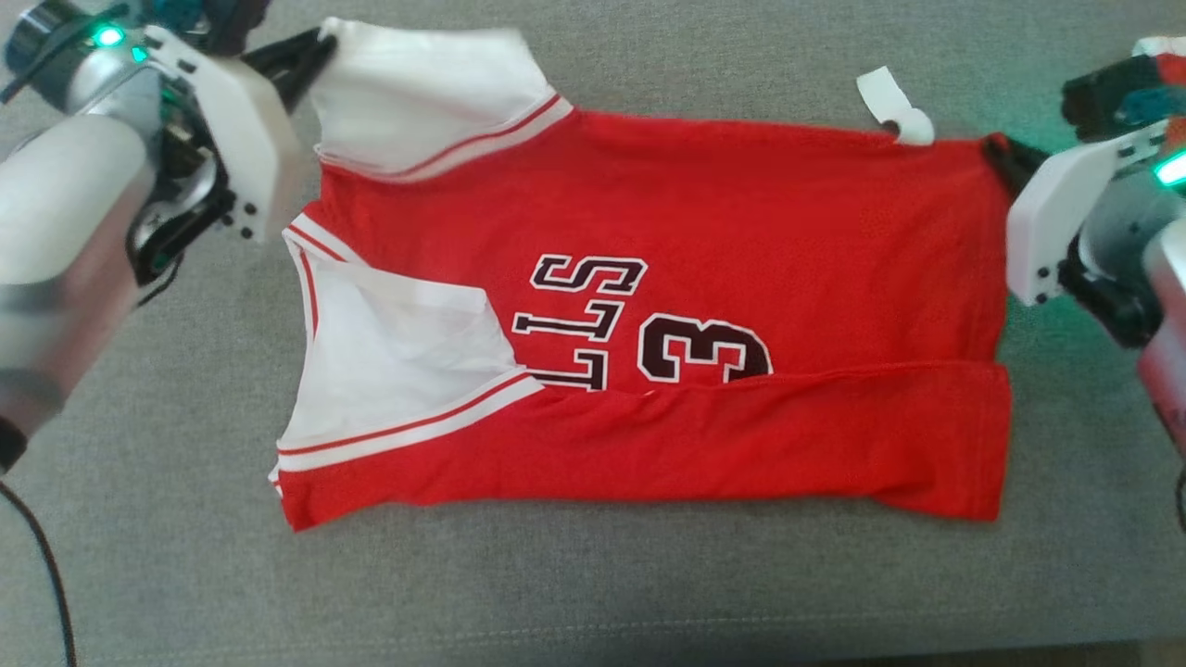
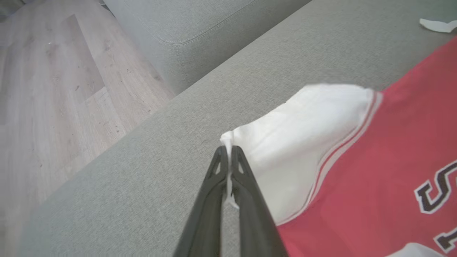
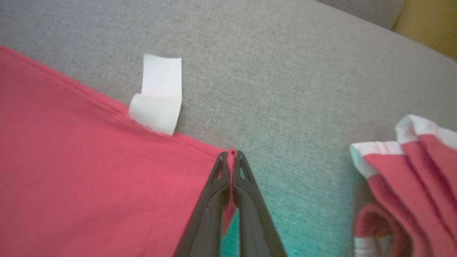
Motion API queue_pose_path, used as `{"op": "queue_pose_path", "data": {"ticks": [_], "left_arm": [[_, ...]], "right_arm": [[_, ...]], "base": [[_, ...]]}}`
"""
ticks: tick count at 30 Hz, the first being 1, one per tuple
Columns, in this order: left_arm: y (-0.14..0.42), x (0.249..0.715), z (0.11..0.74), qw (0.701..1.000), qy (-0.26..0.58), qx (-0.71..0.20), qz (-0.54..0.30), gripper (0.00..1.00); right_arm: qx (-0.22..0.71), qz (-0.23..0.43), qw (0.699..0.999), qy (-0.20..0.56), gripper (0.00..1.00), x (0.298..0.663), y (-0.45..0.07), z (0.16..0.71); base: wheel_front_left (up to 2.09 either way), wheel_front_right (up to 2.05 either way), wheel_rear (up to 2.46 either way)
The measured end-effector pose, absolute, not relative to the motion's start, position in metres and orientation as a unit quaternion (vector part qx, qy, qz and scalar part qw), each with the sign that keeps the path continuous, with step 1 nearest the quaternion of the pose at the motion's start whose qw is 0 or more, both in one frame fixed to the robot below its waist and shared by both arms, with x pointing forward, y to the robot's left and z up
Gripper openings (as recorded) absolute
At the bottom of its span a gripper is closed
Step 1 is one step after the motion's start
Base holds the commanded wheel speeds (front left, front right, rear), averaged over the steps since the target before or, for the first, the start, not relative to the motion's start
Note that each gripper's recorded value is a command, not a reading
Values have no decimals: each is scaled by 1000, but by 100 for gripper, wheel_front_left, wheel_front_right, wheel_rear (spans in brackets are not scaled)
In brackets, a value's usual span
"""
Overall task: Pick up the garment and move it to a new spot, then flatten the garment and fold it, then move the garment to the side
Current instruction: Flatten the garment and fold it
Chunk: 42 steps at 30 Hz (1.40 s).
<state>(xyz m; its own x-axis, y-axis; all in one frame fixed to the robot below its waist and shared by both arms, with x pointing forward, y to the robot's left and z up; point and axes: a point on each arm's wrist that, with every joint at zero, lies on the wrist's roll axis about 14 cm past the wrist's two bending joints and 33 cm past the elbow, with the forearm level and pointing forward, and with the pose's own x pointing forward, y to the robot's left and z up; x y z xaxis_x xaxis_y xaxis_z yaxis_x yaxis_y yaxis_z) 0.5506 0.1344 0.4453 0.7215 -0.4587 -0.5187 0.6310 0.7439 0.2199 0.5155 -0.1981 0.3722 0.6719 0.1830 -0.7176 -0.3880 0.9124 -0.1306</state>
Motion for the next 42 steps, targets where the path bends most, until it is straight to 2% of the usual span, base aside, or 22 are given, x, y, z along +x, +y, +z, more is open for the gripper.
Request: {"op": "queue_pose_path", "data": {"ticks": [6, 15, 19, 26, 35, 42], "left_arm": [[147, 558, 444, 916, 210, 198, -278, 0], [154, 593, 476, 940, 122, 213, -235, 0], [154, 597, 481, 944, 111, 212, -229, 0], [155, 588, 486, 941, 108, 212, -239, 0], [157, 536, 488, 920, 108, 250, -281, 0], [156, 483, 473, 904, 148, 254, -311, 0]], "right_arm": [[-148, 154, 931, 297, 0, 550, -198, 407], [-173, 143, 948, 227, 0, 584, -203, 433], [-171, 147, 955, 194, 0, 593, -195, 445], [-169, 154, 956, 184, 0, 588, -191, 449], [-173, 183, 942, 220, 0, 543, -192, 434], [-178, 195, 931, 251, 0, 518, -196, 435]], "base": [[0, 0, 0], [0, 0, 0], [0, 0, 0], [0, 0, 0], [0, 0, 0], [0, 0, 0]]}}
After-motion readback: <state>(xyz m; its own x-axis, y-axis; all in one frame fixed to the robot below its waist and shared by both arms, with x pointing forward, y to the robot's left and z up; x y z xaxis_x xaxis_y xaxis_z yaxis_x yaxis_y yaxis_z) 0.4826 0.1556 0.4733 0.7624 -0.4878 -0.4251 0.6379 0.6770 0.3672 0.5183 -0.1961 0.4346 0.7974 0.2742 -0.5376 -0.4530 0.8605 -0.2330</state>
